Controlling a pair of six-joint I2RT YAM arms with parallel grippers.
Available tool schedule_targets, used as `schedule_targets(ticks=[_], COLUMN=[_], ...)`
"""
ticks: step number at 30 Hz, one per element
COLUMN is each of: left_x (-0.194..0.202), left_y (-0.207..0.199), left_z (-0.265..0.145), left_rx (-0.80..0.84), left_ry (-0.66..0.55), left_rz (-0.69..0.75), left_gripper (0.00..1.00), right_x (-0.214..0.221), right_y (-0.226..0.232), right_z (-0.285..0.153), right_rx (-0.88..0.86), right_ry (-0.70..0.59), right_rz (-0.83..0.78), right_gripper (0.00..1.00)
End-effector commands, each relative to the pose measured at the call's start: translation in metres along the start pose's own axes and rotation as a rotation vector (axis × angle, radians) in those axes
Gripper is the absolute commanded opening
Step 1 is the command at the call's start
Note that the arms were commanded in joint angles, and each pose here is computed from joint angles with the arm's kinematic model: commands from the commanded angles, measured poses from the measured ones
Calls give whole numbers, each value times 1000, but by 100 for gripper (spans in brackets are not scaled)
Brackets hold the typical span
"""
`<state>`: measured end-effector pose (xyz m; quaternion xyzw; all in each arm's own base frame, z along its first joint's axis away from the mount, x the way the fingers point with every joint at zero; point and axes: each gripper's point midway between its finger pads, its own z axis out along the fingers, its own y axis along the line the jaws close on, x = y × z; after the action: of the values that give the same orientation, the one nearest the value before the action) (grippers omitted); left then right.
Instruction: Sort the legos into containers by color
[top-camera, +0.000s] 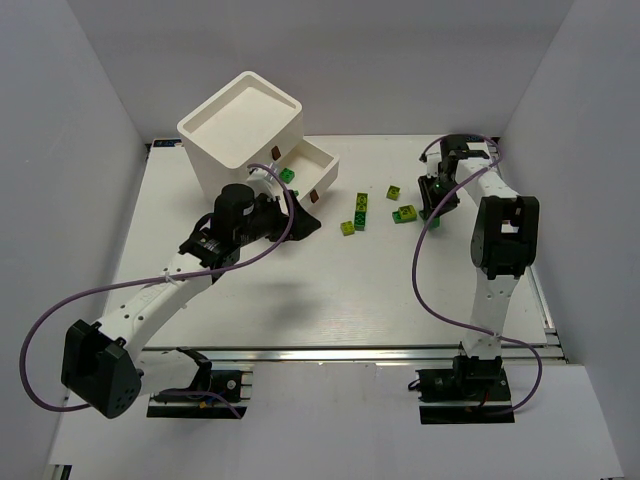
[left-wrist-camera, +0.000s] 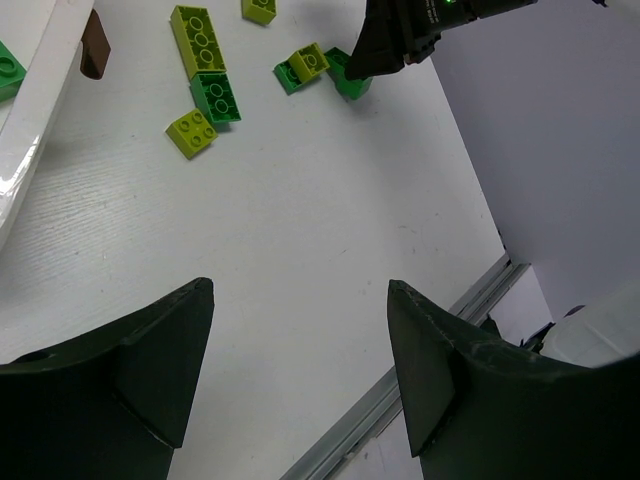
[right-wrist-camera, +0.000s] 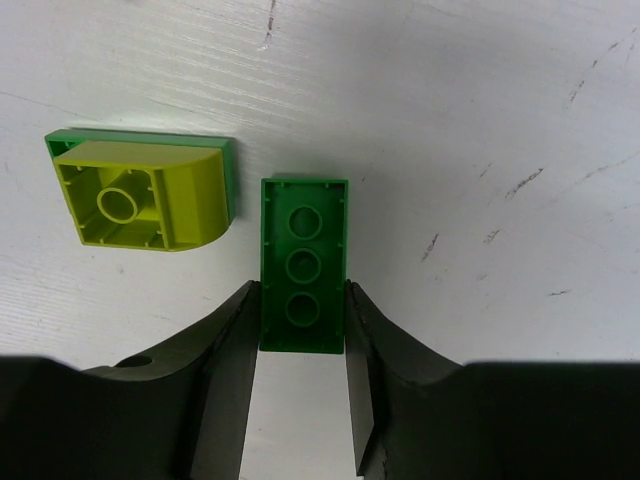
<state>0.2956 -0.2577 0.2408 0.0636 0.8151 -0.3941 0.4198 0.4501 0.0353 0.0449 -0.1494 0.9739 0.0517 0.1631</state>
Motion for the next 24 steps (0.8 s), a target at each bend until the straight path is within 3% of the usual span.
schedule_targets(ticks=[1, 5, 6, 8, 15, 16, 17, 18, 19, 20, 21, 22, 23, 24], left_x=[-12, -14, -14, -21, -54, -63, -70, -72, -75, -85, -87, -87, -95, -101], left_y=[-14, -22, -26, -34, -78, -87, -90, -89, -92, -92, -87, -87, -83, -86], left_z=[-6, 2, 3, 11, 30, 29, 31, 36, 39, 41, 47, 50, 54, 56], left_rx=[47, 95, 117, 157, 360, 399, 409, 405, 409, 392, 368, 354, 316, 307], left_ry=[-30, -21, -15, -22, -119, -152, -170, -183, -196, -226, -236, -236, -264, -282], left_rz=[14, 12, 9, 14, 61, 79, 88, 101, 117, 130, 159, 183, 199, 245], left_gripper=[80, 80, 80, 81, 83, 83, 84, 84, 85, 85, 86, 87, 89, 89], right_x=[-11, -34, -52, -73, -101, -99, -112, -112, -107, -107, -118, -110, -110, -111], right_y=[5, 21, 34, 52, 153, 159, 165, 175, 181, 186, 193, 198, 201, 208], right_z=[-7, -32, -53, -90, -217, -223, -242, -254, -256, -270, -290, -289, -293, -307], right_rx=[-34, -141, -236, -334, -920, -975, -988, -1041, -1114, -1144, -1156, -1242, -1274, -1294], right_ry=[-27, -110, -195, -308, -638, -613, -703, -717, -640, -652, -772, -657, -646, -715], right_rz=[-30, -61, -90, -147, -318, -241, -302, -309, -178, -166, -283, -116, -89, -161], right_gripper=[21, 2, 0, 0, 0, 0, 0, 0, 0, 0, 0, 0, 0, 0])
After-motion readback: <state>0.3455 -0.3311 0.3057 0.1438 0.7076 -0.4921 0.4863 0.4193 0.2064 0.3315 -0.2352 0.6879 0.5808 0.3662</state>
